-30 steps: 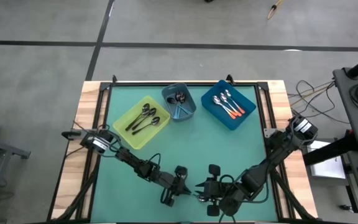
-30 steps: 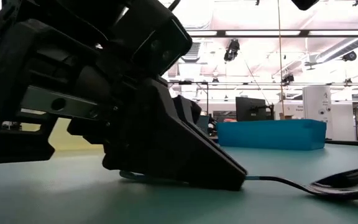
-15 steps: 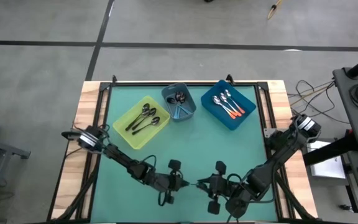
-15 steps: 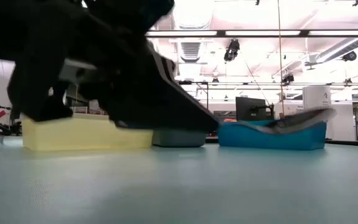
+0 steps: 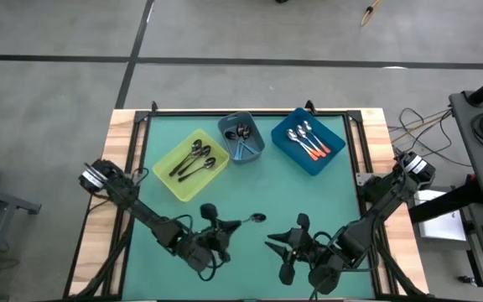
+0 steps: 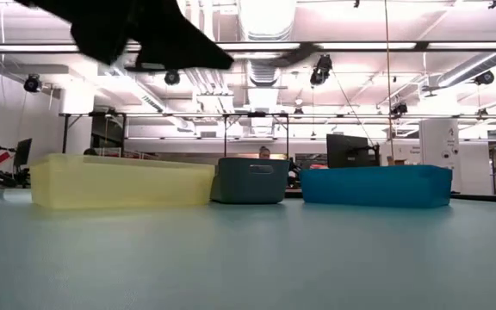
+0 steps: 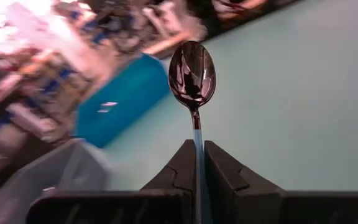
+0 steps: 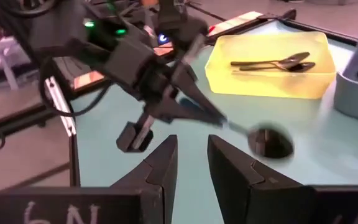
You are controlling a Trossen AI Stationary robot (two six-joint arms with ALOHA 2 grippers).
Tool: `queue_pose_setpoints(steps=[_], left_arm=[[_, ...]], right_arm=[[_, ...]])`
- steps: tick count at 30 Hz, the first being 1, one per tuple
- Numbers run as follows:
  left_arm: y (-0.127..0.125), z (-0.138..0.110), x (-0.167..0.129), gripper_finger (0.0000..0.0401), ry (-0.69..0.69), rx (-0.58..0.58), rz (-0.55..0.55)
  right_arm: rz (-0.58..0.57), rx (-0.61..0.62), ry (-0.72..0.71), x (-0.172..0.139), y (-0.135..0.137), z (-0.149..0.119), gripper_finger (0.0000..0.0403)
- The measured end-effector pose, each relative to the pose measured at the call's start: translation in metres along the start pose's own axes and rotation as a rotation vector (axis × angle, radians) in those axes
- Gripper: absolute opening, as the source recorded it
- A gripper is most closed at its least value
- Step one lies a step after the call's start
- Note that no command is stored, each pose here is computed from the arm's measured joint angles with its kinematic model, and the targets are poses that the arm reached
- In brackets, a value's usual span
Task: Sort silverware by color (type)
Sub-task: Put the blue spoon into the dark blue bin
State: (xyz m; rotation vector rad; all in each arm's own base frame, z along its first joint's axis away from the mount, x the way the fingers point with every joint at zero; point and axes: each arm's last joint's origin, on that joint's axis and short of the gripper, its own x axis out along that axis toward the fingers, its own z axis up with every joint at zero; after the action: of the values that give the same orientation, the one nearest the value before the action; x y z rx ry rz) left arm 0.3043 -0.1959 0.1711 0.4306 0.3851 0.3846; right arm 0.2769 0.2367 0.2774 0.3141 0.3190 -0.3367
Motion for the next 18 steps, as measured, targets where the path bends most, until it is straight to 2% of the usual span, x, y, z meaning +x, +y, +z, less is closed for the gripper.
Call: queue_pose_setpoints(steps=[5, 9, 18], left_arm=[[0.003, 0.006, -0.016, 0.0001, -0.026, -0.005, 0.169], [0.003, 0.006, -0.022, 0.0003, -0.036, -0.016, 0.257], [0.003, 0.019, -0.024, 0.0004, -0.054, -0.059, 0.279]], right_arm=[[-0.023, 0.064, -0.011, 0.004, -0.001, -0.002, 0.0079], [-0.093, 0.11, -0.077, 0.008, -0.007, -0.003, 0.0079], [-0.192, 0.268, -0.102, 0.034, -0.032, -0.007, 0.0079]])
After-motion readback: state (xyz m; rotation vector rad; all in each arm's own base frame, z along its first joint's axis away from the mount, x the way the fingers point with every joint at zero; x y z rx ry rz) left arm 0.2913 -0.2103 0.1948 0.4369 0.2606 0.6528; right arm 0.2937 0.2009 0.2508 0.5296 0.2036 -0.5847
